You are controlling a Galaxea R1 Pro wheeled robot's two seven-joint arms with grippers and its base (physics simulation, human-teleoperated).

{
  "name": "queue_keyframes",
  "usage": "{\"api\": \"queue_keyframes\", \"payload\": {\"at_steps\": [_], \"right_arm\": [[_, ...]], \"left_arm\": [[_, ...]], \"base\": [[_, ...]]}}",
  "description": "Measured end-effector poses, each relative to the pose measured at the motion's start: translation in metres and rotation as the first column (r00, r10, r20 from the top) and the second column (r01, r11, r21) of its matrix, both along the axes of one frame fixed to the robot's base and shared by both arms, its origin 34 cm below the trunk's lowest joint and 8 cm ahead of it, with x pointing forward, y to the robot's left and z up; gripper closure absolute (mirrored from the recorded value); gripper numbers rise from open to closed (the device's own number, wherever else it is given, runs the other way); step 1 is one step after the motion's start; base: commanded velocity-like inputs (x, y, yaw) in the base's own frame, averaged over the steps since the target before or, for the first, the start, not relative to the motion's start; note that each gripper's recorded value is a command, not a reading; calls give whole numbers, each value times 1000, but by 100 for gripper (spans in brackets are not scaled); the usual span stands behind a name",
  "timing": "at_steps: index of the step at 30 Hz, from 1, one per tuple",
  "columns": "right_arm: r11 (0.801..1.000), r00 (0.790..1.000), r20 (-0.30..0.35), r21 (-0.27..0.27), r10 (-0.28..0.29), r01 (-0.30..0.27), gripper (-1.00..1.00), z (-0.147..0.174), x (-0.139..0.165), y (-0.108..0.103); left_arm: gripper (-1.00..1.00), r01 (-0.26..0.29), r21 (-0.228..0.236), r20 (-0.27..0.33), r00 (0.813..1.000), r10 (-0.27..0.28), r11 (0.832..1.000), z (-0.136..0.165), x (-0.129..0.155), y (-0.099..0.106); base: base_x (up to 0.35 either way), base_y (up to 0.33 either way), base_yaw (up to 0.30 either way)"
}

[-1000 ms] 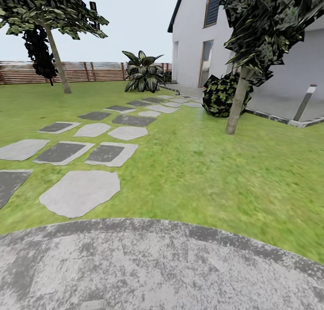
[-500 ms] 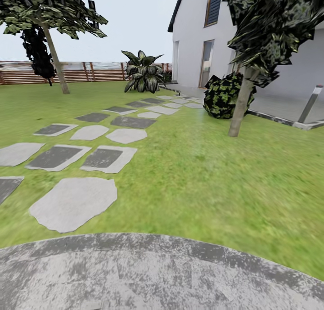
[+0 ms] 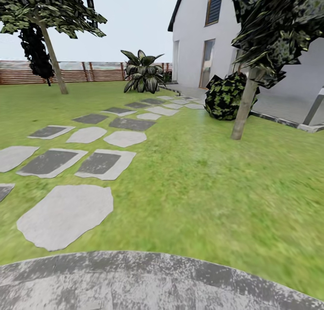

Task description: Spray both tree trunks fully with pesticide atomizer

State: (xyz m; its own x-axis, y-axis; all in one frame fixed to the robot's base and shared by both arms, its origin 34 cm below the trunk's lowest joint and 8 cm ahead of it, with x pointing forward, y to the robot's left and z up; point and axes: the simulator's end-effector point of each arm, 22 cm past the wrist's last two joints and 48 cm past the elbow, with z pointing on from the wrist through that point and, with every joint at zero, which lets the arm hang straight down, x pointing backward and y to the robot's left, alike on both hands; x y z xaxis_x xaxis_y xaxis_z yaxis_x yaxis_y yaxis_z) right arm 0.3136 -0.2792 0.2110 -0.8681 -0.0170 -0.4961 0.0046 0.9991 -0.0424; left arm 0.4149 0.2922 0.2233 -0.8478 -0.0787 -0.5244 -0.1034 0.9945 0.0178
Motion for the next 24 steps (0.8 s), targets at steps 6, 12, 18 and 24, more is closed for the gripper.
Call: {"api": "queue_keyframes", "payload": {"at_steps": [6, 12, 18, 24], "right_arm": [[1000, 1000, -7, 1, 0, 0, -100, -2, -3, 1], [1000, 1000, -16, 2, 0, 0, -100, -4, -6, 1], [1000, 1000, -21, 2, 1, -1, -100, -4, -7, 1], [1000, 1000, -20, 1, 1, -1, -100, -4, -7, 1]], "left_arm": [[-100, 0, 0, -7, 1000, 0, 1000, -2, -2, 0], [-100, 0, 0, -17, 1000, 0, 1000, -5, -6, 0], [-100, 0, 0, -20, 1000, 0, 1000, -6, -7, 0], [-100, 0, 0, -20, 1000, 0, 1000, -7, -7, 0]], "base": [[338, 0, 0], [338, 0, 0], [339, 0, 0], [338, 0, 0]]}}
